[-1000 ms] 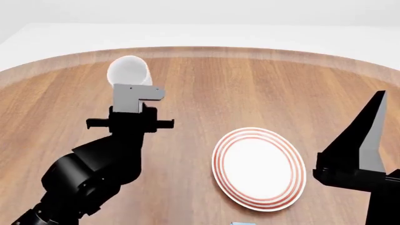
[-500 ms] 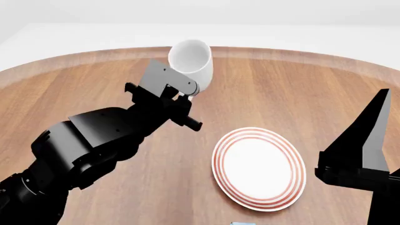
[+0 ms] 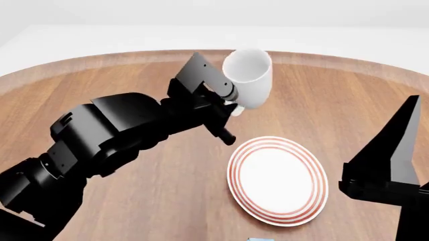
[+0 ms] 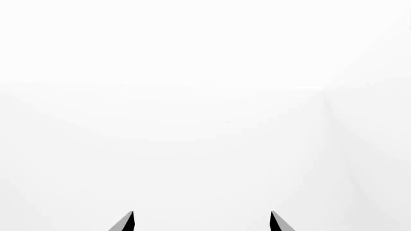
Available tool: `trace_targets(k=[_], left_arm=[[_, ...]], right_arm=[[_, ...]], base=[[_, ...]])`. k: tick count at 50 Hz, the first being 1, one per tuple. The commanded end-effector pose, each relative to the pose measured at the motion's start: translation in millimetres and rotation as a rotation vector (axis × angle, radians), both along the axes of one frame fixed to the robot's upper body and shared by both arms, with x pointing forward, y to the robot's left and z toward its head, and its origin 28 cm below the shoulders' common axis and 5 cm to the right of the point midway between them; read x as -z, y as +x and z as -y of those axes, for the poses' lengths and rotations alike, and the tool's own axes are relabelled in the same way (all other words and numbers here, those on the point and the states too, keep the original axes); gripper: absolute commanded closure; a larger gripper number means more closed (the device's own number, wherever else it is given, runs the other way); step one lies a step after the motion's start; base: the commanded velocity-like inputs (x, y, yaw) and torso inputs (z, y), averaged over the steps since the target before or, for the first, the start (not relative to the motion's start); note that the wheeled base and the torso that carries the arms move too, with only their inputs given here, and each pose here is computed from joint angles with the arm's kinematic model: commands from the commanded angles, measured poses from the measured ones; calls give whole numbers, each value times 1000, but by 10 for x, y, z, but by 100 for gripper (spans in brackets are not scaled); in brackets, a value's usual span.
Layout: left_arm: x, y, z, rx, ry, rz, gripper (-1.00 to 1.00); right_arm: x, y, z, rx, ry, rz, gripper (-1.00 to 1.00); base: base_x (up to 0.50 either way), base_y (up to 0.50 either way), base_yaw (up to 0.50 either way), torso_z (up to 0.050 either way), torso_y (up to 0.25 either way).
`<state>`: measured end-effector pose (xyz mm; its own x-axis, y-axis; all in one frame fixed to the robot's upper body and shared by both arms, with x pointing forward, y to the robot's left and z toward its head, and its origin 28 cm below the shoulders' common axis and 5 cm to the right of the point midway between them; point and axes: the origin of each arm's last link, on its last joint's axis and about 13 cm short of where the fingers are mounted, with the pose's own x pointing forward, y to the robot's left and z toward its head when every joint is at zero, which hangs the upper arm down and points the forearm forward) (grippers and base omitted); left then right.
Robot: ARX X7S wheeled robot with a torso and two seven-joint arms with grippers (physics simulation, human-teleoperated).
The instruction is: Pick up the white mug and put it on the plate, and put the chocolate pudding to the right of the plate.
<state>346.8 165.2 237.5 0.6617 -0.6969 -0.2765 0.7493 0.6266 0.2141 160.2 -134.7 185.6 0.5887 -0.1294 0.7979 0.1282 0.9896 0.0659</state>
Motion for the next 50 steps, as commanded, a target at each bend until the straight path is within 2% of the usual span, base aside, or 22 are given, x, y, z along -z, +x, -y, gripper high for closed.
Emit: trace_targets(k=[1,9,20,50], left_arm=[[17,29,265,159,29,-44,100],[116,40,429,206,46,-63,100],[160,139,538,208,43,-85,100],[619,209,770,224,74,-297,100]], right_arm=[[-17,-12,25,19,-10,17,-100],[-26,-23,24,16,-9,20,-100],[-18,-25,23,13,-10,20,-100],[-10,-18,33,14,-5,15,-100]], base=[[0,0,0,0,0],[0,0,0,0,0],[0,0,0,0,0],[0,0,0,0,1]])
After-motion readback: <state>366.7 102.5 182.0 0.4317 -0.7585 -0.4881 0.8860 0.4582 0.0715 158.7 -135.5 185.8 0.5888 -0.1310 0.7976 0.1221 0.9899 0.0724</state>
